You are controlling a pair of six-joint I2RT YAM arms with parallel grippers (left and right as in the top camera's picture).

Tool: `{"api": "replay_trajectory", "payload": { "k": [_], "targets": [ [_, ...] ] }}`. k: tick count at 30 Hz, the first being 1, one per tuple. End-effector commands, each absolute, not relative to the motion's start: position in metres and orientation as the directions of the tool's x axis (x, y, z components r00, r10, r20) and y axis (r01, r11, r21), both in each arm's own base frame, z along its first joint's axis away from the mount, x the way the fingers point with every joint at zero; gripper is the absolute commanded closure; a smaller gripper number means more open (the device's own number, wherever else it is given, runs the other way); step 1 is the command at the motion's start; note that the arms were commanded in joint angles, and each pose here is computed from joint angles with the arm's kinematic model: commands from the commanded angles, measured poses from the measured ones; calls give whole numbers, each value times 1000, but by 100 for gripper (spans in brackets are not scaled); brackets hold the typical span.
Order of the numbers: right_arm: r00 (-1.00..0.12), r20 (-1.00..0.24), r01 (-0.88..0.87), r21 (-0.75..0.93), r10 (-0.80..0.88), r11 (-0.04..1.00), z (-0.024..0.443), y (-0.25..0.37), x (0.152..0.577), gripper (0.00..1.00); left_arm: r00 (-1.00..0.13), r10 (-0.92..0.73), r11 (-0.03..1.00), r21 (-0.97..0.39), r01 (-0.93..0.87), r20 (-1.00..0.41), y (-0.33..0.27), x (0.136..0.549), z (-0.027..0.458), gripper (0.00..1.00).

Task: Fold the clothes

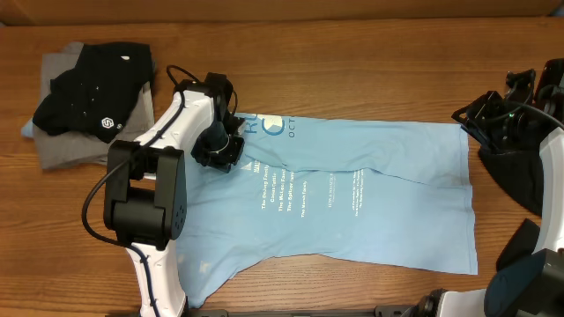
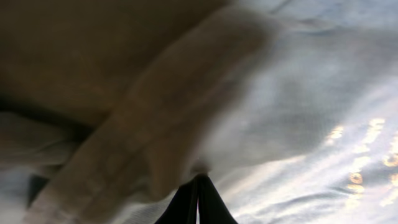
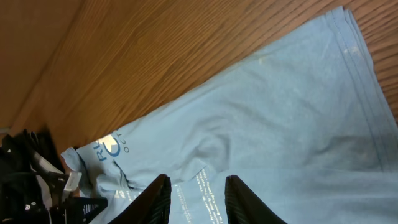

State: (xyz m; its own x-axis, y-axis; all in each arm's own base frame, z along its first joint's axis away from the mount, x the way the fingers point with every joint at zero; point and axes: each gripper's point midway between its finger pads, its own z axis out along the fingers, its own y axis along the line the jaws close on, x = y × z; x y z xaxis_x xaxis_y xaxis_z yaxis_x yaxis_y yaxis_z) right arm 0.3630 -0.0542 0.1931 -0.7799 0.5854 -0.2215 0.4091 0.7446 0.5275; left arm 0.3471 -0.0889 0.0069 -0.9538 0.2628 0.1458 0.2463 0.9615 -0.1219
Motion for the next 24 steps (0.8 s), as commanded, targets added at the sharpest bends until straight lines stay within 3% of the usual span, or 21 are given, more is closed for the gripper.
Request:
{"api": "replay_trajectory", "payload": {
  "k": [1, 9, 11, 12, 13, 17, 20, 24],
  "targets": [
    [-794, -230, 391, 517, 563, 762, 190, -53, 362, 67, -965, 240, 970, -70, 234, 107, -85, 362, 20, 96],
    [-794, -228, 392, 517, 564, 761, 190, -53, 362, 67, -968, 245, 967, -81, 240, 47, -93, 386, 74, 96],
    [-794, -228, 392, 516, 564, 761, 190, -53, 362, 67, -968, 245, 967, -81, 240, 58, -93, 383, 76, 80],
    [-794, -228, 392, 516, 563, 762, 190, -53, 362, 67, -967, 246, 967, -81, 241, 61, -93, 382, 75, 62],
    [-795, -229, 390, 515, 561, 763, 190, -53, 362, 67, -968, 246, 967, -81, 241, 56, -93, 384, 73, 50],
    [-795, -230, 390, 516, 561, 763, 190, -53, 362, 67, -967, 250, 960, -117, 255, -54, -105, 408, 70, 30],
    [-796, -228, 390, 516, 561, 763, 190, -53, 362, 67, -954, 264, 943, -166, 287, -144, -119, 425, 63, 34],
    [-797, -221, 394, 515, 562, 761, 189, -52, 360, 67, -949, 259, 925, -238, 297, -180, -132, 426, 45, 62]
  ]
}}
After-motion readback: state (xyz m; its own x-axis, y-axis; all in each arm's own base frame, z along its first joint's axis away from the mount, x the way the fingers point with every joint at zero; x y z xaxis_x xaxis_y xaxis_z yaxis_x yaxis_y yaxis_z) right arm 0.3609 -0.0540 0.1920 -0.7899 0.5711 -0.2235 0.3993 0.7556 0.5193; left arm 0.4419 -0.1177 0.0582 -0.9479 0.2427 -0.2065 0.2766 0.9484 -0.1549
